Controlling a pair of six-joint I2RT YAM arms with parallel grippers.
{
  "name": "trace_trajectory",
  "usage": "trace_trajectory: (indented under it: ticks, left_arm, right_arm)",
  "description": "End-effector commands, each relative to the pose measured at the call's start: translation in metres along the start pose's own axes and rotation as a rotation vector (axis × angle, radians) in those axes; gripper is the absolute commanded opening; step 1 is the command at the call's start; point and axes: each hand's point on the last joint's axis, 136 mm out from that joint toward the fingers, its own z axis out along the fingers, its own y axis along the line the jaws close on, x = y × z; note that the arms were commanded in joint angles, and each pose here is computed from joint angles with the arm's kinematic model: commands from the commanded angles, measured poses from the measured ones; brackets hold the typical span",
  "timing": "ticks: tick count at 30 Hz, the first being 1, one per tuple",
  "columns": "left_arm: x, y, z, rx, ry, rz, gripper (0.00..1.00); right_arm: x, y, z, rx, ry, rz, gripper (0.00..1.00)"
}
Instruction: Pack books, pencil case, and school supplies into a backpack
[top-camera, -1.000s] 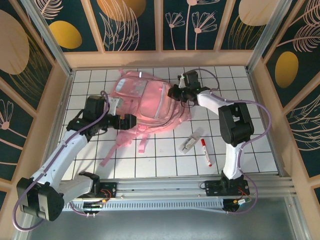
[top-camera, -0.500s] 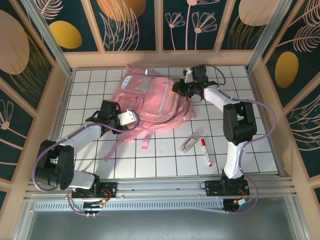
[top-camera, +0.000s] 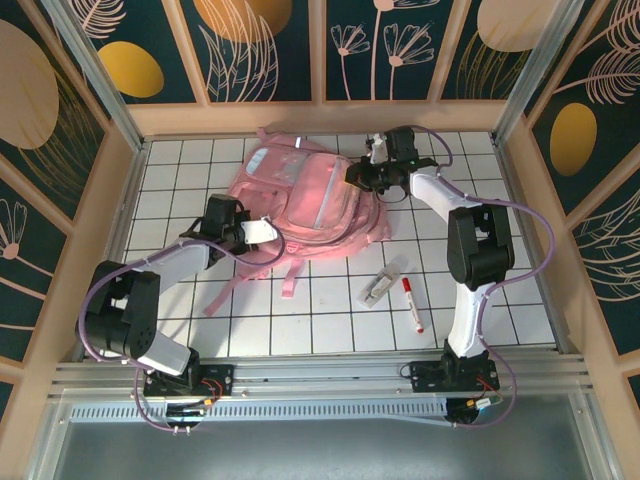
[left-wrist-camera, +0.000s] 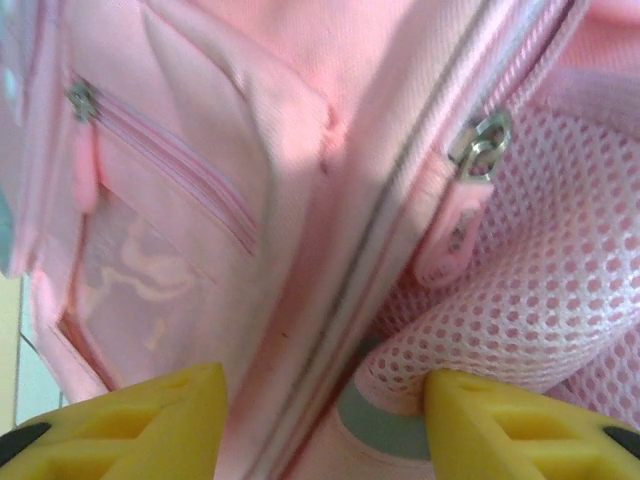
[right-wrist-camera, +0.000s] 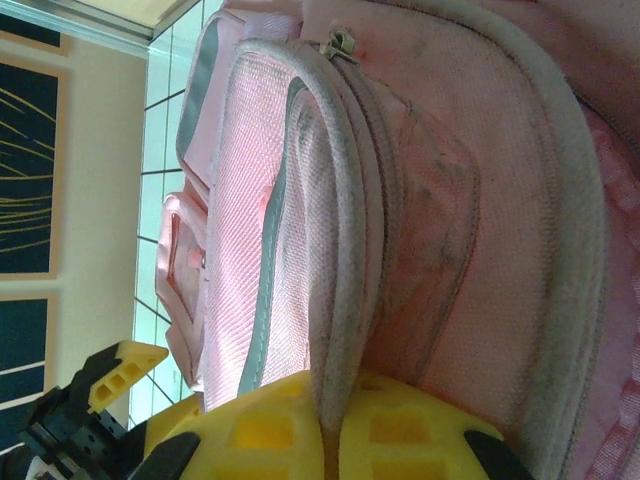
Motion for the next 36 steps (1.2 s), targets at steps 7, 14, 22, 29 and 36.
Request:
trace_trajectory:
  ticks: [7,14,22,29,36]
  left_arm:
    - [-0.029,0.030,-0.034,0.058,-0.132,0.135,0.51]
    - [-0.014,0.023,-0.001,0.070,-0.095,0.172,0.60]
    - [0.000,0.002,0.015,0.130,-0.066,0.168,0.66]
    - [0.007,-0.019,0.030,0.245,-0.061,0.207,0.83]
    - [0.006,-0.020,0.047,0.239,-0.074,0.194,0.55]
  right_arm:
    - [0.010,0.008,-0.009,-0.036,0.073,-0.046,0.07]
    - [0.016,0.009,-0.011,-0.023,0.103,-0.052,0.07]
    - [0.022,0.003,-0.010,-0.003,0.127,-0.051,0.07]
    - [0.024,0.002,-0.008,-0.005,0.143,-0.058,0.07]
    - [0.025,-0.004,-0.004,0.006,0.155,-0.057,0.07]
